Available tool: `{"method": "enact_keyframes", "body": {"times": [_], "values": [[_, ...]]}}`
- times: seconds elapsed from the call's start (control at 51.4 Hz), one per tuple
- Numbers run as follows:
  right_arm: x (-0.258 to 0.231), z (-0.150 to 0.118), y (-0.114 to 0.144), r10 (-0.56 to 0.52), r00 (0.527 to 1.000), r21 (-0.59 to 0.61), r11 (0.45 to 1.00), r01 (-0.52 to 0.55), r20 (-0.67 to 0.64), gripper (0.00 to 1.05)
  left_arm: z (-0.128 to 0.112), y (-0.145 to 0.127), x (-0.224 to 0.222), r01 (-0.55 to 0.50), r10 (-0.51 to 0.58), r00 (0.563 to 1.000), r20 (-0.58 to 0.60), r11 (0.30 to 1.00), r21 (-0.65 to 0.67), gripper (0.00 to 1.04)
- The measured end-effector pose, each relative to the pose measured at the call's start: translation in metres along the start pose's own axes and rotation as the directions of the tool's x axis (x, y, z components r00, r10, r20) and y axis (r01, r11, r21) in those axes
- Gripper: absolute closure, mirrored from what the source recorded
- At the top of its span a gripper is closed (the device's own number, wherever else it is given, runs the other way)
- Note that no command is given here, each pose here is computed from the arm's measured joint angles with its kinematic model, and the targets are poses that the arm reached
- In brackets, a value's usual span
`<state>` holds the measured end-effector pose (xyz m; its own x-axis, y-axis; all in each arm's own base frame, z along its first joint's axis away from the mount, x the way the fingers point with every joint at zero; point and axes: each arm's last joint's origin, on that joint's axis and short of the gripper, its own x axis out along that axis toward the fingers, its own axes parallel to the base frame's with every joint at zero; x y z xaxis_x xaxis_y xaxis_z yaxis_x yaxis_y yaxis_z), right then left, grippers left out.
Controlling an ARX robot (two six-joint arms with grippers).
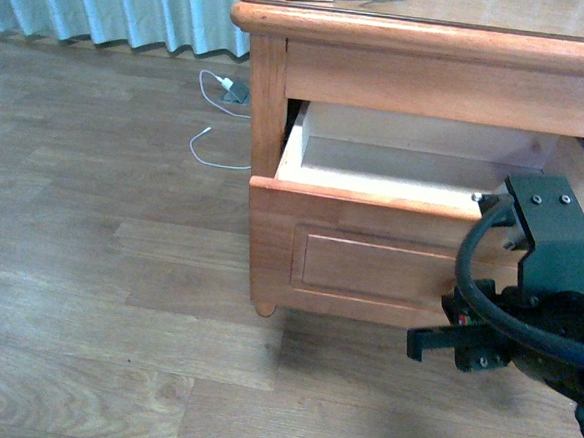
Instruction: Put charger into drawer
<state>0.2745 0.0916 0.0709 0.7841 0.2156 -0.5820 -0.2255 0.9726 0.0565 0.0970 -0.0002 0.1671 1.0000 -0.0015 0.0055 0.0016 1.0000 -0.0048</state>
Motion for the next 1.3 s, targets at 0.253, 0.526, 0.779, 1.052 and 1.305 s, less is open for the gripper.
{"method": "enact_keyframes", "body": {"times": [0.253, 0.526, 0.779, 1.052, 1.305], "values": [[-0.019, 0.012, -0.002, 0.009, 0.999, 0.043, 0.999, -0.010, 0.031, 0.54, 0.000, 0.000, 0.000, 0.000, 0.000, 1.000, 0.000, 1.000, 0.000, 0.06], [-0.095, 0.040, -0.005, 0.048, 0.992, 0.099, 0.993, -0.060, 0.120, 0.07, 0.000, 0.000, 0.000, 0.000, 0.000, 1.000, 0.000, 1.000, 0.000, 0.06], [-0.161, 0.044, -0.008, 0.060, 0.973, 0.103, 0.991, -0.084, 0.221, 0.08, 0.000, 0.000, 0.000, 0.000, 0.000, 1.000, 0.000, 1.000, 0.000, 0.06], [-0.207, 0.005, -0.014, -0.019, 0.955, 0.219, 0.975, -0.048, 0.295, 0.08, 0.000, 0.000, 0.000, 0.000, 0.000, 1.000, 0.000, 1.000, 0.000, 0.06], [-0.212, 0.005, -0.014, -0.033, 0.940, 0.230, 0.972, -0.049, 0.340, 0.09, 0.000, 0.000, 0.000, 0.001, -0.001, 1.000, 0.000, 1.000, 0.000, 0.06]]}}
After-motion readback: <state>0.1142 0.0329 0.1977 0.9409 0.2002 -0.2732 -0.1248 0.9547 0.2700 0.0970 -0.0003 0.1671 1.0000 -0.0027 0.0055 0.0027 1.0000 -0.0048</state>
